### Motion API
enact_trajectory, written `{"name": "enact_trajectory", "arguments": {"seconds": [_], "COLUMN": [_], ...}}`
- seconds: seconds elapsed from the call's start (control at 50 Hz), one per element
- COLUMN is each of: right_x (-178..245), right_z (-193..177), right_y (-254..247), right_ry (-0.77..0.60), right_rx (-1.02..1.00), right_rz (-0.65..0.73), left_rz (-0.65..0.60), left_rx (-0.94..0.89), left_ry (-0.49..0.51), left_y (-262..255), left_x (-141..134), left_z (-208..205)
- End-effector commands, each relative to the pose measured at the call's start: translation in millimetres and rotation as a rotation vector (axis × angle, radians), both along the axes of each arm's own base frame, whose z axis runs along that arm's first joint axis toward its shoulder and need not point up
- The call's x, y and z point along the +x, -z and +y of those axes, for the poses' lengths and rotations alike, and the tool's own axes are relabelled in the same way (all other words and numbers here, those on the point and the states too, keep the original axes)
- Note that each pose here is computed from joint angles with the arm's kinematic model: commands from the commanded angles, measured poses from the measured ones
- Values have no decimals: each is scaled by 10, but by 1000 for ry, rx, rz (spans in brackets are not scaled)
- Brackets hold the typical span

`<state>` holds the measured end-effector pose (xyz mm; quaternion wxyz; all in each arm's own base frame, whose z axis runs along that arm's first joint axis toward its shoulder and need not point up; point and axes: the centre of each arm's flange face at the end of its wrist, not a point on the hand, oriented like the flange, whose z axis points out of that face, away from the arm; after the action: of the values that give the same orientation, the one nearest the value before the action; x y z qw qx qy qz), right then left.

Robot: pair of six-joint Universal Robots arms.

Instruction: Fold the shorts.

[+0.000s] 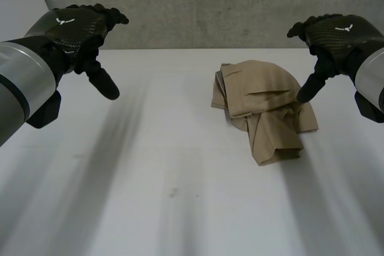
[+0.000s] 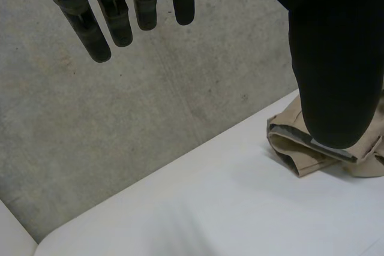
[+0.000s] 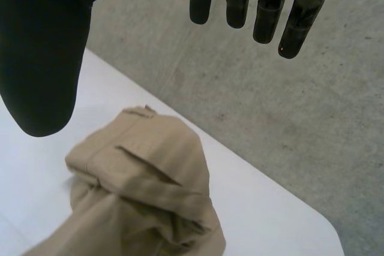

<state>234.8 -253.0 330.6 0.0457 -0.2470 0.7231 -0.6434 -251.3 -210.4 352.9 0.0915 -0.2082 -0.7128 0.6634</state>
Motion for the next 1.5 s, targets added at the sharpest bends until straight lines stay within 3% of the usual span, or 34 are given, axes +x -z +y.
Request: {"name": "enact_trajectory", "arguments": {"seconds": [0.02,0.26,0.46,0.62,0.7,0.78,0.8,0.86,0.92,1.0,1.1,1.12,1.26,1.34,1.4,1.5], "right_x": [52,306,473,556,624,652,653,827,862,901,1159,1381,1636,1646,1561,1352], "right_z": [-190,-914,-1425,-1595,-1522,-1191,-1190,-626,-329,-155,227,502,872,849,683,482], "right_y": [355,992,1573,1544,1276,215,213,-550,-846,-847,-403,90,984,1042,664,476], "right_ry": [-30,-28,-30,-58,-85,-122,-122,-196,-232,-265,-394,-491,-602,-588,-470,-358], "right_rx": [21,-121,-107,-182,-236,-439,-440,-605,-663,-626,-430,-276,-3,29,-59,-95], "right_rz": [174,115,121,103,90,6,6,-73,-109,-105,-51,1,65,71,26,13], "left_rz": [4,10,9,15,20,29,29,42,69,100,140,146,142,128,119,95], "left_rx": [-9,-23,-20,-36,-47,-61,-62,-88,-143,-205,-286,-299,-294,-267,-252,-199], "left_ry": [0,2,-3,-13,-15,-36,-36,-63,-84,-101,-111,-113,-123,-125,-122,-114], "left_y": [28,98,141,148,113,63,63,-28,-172,-320,-521,-552,-526,-438,-387,-217], "left_x": [-12,-48,-68,-63,-56,2,3,85,154,215,288,304,327,318,309,283], "left_z": [-17,-74,-145,-202,-200,-235,-236,-254,-245,-216,-104,-88,-94,-130,-137,-175]}}
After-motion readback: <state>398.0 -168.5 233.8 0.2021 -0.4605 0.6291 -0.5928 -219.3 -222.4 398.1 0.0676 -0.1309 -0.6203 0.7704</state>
